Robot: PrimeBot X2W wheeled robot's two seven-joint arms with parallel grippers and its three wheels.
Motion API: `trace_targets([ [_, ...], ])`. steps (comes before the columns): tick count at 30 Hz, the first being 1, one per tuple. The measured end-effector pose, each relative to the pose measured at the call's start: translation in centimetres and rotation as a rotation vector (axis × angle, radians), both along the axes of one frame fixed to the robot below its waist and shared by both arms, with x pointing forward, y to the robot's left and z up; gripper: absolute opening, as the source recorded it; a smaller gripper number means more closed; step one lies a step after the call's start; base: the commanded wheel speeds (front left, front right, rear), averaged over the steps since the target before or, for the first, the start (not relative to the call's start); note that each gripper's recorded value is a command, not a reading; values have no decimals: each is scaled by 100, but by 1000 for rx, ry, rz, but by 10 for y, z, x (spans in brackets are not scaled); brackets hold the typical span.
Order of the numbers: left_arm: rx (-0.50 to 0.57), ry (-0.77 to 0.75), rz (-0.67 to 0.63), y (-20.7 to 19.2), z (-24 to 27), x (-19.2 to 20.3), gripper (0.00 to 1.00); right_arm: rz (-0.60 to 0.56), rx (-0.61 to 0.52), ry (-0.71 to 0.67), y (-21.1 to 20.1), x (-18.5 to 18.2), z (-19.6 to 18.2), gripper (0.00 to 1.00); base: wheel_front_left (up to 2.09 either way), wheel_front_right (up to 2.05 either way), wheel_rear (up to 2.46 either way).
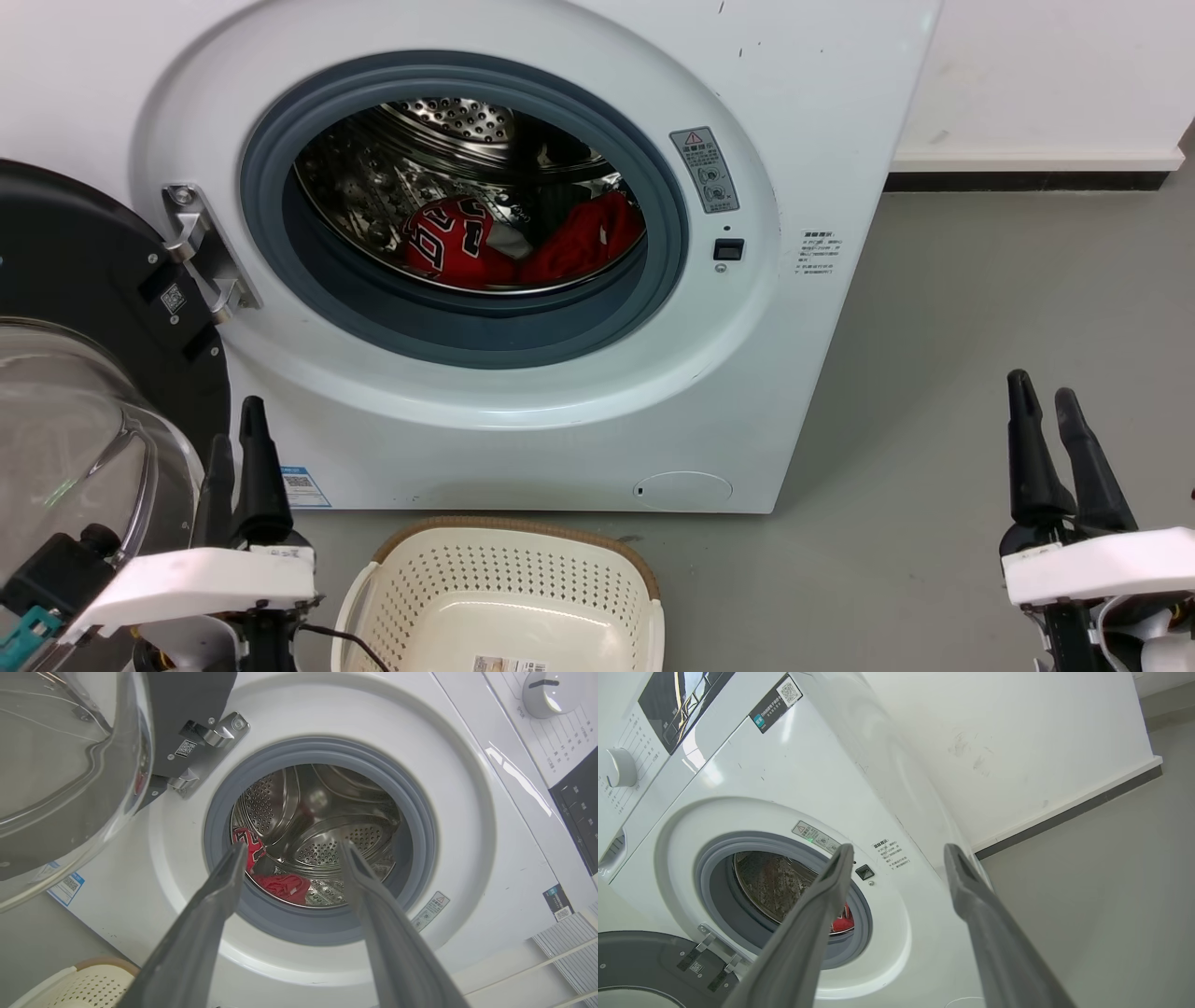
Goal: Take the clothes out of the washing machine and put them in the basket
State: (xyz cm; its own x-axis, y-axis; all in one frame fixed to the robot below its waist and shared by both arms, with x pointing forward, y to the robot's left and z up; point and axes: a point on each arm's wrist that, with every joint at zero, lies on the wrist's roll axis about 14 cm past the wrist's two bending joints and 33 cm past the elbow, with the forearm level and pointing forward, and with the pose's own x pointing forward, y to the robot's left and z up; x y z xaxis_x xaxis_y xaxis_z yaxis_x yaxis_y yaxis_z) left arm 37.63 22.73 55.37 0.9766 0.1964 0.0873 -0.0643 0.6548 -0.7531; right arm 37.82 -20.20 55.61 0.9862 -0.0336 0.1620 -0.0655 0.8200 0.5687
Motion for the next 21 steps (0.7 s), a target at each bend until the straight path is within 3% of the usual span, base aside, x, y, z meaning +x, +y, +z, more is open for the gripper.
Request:
trace_targets([
  [21,306,-62,-54,-37,19,-5,100,11,-271,-44,18,-7,7,100,0,0,0],
])
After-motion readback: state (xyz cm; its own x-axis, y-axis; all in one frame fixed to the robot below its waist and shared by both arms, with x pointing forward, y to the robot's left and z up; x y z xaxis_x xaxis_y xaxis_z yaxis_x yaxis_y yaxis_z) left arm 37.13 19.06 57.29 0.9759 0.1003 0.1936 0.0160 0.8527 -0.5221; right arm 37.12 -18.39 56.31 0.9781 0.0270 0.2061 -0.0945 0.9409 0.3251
